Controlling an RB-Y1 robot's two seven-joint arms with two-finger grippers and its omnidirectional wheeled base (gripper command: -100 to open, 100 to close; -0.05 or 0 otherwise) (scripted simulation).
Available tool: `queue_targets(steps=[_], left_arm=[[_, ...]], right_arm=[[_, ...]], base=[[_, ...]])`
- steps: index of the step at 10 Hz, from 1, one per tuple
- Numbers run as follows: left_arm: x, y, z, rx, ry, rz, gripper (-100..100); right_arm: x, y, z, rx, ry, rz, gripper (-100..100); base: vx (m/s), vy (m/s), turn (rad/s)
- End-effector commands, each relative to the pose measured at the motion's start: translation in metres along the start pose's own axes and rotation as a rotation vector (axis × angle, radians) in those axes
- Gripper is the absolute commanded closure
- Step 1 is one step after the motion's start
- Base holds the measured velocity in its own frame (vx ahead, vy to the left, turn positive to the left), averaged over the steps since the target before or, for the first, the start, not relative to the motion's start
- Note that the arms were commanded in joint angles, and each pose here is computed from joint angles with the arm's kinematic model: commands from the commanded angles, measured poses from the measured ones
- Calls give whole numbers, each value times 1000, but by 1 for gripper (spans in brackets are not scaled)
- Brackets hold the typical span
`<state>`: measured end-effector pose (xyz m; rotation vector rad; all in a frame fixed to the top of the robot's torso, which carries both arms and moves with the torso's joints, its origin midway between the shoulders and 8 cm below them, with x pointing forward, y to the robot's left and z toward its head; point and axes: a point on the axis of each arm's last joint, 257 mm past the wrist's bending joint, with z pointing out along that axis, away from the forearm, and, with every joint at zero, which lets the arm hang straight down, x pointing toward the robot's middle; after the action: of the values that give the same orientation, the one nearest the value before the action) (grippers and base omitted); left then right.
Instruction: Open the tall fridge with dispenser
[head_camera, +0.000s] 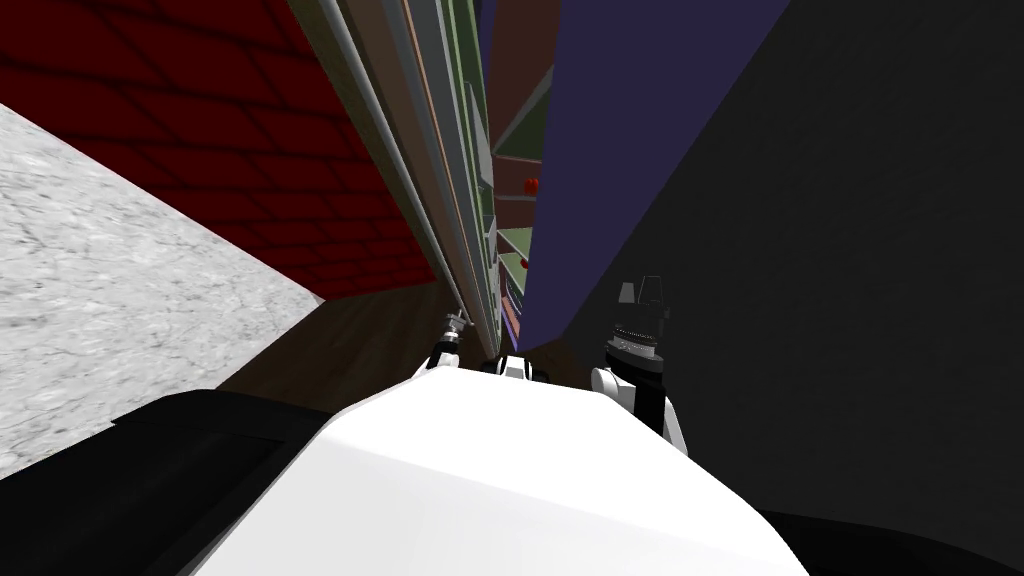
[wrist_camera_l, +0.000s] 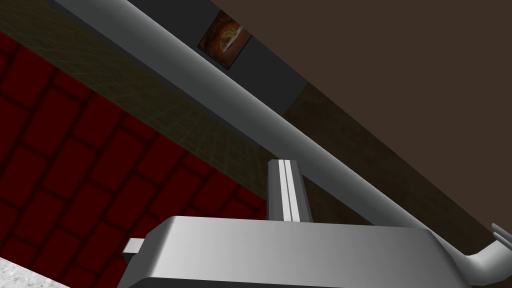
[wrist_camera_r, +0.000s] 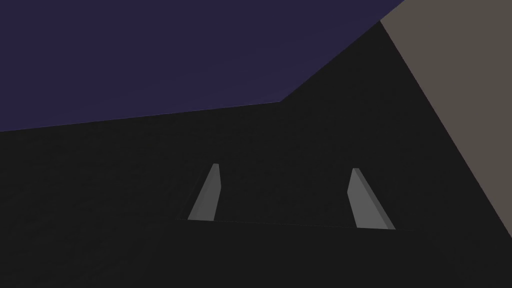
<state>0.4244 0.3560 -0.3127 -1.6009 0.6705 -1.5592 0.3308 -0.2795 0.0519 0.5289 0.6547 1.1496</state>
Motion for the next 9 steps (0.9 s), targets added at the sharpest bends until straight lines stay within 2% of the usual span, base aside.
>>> queue_targets(steps=[1, 3, 5, 6, 9], left_arm=[[13, 1, 3, -11, 40, -7, 100], [22, 7, 0, -37, 73, -11, 100], [19, 8, -1, -39, 66, -10, 100], [19, -2, 3, -34, 67, -19, -100], [19, -30, 13, -25, 69, -46, -100]], right_arm=[[0, 0, 0, 0, 0, 0, 0], [0, 0, 0, 0, 0, 0, 0], [0, 0, 0, 0, 0, 0, 0], [0, 0, 0, 0, 0, 0, 0], [0, 0, 0, 0, 0, 1, 0]], base=[[-51, 274, -100], [-59, 267, -145], [-44, 220, -63], [1, 23, 36], [17, -27, 51]])
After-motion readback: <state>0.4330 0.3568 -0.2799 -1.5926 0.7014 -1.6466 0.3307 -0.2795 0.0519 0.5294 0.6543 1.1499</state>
